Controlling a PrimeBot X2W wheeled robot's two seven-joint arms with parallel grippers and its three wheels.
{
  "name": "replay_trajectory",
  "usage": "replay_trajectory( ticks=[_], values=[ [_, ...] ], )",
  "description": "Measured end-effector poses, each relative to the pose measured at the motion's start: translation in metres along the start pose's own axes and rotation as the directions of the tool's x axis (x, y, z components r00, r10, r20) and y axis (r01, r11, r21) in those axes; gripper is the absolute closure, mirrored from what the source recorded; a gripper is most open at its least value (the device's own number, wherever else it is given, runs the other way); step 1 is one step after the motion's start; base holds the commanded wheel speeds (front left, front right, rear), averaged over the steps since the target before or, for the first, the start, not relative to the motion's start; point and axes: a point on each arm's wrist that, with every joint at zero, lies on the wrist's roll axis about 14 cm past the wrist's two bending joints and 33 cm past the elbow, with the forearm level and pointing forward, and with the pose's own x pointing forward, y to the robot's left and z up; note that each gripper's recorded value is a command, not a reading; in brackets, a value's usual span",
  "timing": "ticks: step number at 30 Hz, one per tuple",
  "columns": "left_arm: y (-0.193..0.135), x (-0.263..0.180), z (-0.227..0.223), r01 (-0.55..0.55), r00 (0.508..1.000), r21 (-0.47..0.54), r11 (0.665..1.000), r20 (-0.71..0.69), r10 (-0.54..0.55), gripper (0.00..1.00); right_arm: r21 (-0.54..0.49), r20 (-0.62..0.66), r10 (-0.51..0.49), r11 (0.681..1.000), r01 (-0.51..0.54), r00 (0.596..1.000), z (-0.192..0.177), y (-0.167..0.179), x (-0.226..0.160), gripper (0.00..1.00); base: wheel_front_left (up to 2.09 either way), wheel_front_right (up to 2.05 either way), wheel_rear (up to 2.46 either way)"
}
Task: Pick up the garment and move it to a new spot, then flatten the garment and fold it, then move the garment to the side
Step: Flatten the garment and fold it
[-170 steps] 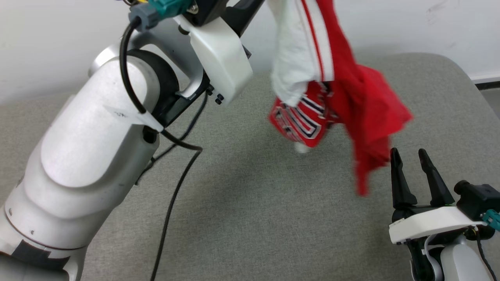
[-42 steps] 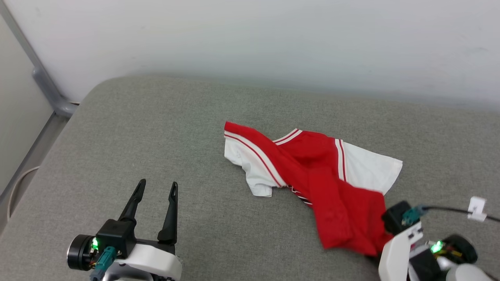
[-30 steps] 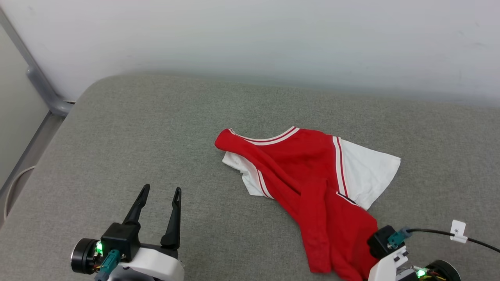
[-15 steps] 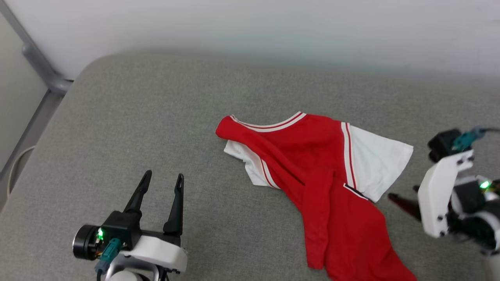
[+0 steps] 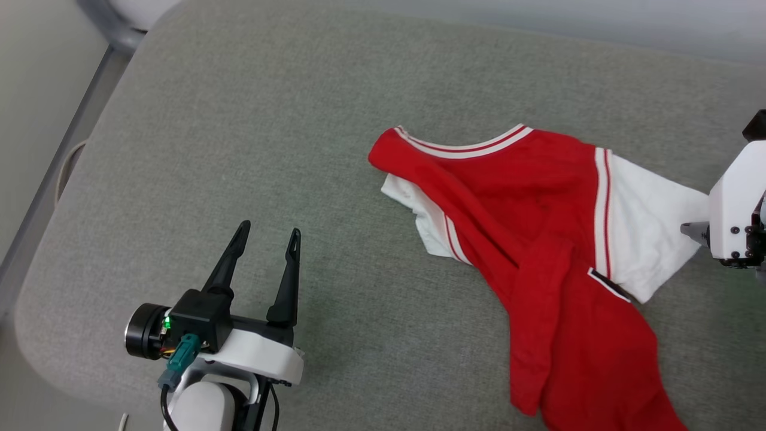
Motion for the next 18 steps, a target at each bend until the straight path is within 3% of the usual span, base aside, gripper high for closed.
replay_trajectory(
  ticks=[10,11,12,13,18],
  values=[
    [0.016,-0.001,-0.007,-0.053,0.998,0.021,0.998,-0.026,0.053,0.00,-0.016,-0.083,0.009,1.000,-0.010,0.996,-0.012,0.011,0.048,0.00,0.00,0.00,0.00],
    [0.016,-0.001,-0.007,-0.053,0.998,0.023,0.998,-0.026,0.053,0.00,-0.022,-0.087,0.008,1.000,-0.010,0.996,-0.013,0.011,0.049,0.04,0.00,0.00,0.00],
    [0.016,-0.001,-0.007,-0.053,0.998,0.024,0.998,-0.025,0.054,0.00,-0.022,-0.087,0.010,1.000,-0.012,0.996,-0.014,0.011,0.049,0.84,0.00,0.00,0.00],
    [0.016,-0.001,-0.006,-0.054,0.998,0.023,0.998,-0.023,0.055,0.00,-0.025,-0.083,0.010,1.000,-0.012,0.997,-0.014,0.011,0.049,1.00,0.00,0.00,0.00],
    [0.015,0.000,-0.002,-0.049,0.999,0.019,0.999,-0.010,0.049,0.00,-0.030,-0.053,0.006,1.000,-0.008,0.999,-0.016,0.008,0.045,1.00,0.00,0.00,0.00]
  ],
)
